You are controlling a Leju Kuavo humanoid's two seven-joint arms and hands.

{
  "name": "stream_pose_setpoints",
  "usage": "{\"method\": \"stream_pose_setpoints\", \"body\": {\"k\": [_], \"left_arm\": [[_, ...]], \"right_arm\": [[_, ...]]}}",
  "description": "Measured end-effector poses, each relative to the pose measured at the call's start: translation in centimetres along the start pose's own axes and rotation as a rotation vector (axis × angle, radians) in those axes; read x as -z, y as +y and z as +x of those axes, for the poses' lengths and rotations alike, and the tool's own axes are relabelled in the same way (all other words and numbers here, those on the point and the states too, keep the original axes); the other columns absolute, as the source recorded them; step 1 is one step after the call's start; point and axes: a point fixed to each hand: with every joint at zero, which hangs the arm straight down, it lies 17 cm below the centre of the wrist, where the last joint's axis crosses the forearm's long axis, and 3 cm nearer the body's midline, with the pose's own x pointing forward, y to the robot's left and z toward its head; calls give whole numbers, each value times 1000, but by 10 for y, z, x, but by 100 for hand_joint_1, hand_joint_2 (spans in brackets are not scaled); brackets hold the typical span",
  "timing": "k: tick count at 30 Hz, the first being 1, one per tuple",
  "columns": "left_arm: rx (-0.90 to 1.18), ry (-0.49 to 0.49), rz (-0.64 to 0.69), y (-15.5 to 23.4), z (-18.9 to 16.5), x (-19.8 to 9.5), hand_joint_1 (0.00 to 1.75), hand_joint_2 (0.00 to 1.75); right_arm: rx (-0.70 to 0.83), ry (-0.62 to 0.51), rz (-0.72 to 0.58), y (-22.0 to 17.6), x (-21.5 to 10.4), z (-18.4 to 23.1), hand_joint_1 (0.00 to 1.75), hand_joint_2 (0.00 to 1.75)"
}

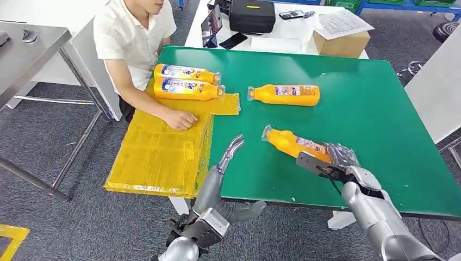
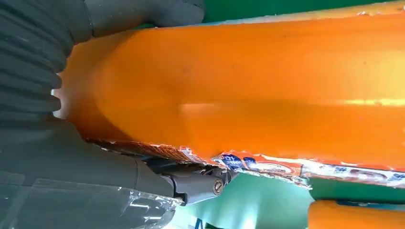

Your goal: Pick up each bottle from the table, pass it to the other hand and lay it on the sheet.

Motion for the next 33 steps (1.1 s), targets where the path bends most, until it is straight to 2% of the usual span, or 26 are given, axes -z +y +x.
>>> {"method": "stream_pose_setpoints", "body": {"k": [4,8,11,12,15,20,23,26,33], "left_arm": [[-30,19,13,4,-3,0,0,175],[-219,137,174,37,-27,0,0,175],[-264,180,227,49,-41,-4,0,175],[-308,229,239,50,-51,-7,0,175],[-479,397,299,53,-90,-29,0,175],[-630,499,333,55,-117,-60,0,175],[-661,518,328,53,-118,-60,0,175],[-645,488,300,47,-106,-48,0,175],[-597,424,234,35,-85,-22,0,175]], "right_arm": [[23,-33,-15,-3,-5,4,175,175],[343,-233,15,4,-24,54,175,175],[423,-301,12,7,-38,76,175,175],[461,-340,5,5,-43,88,175,175],[583,-450,-23,2,-61,124,175,175],[760,-637,-108,-24,-95,198,175,175],[824,-744,-125,-39,-113,236,175,175],[863,-815,-119,-44,-127,261,175,175],[890,-860,-82,-30,-142,286,175,175]]}}
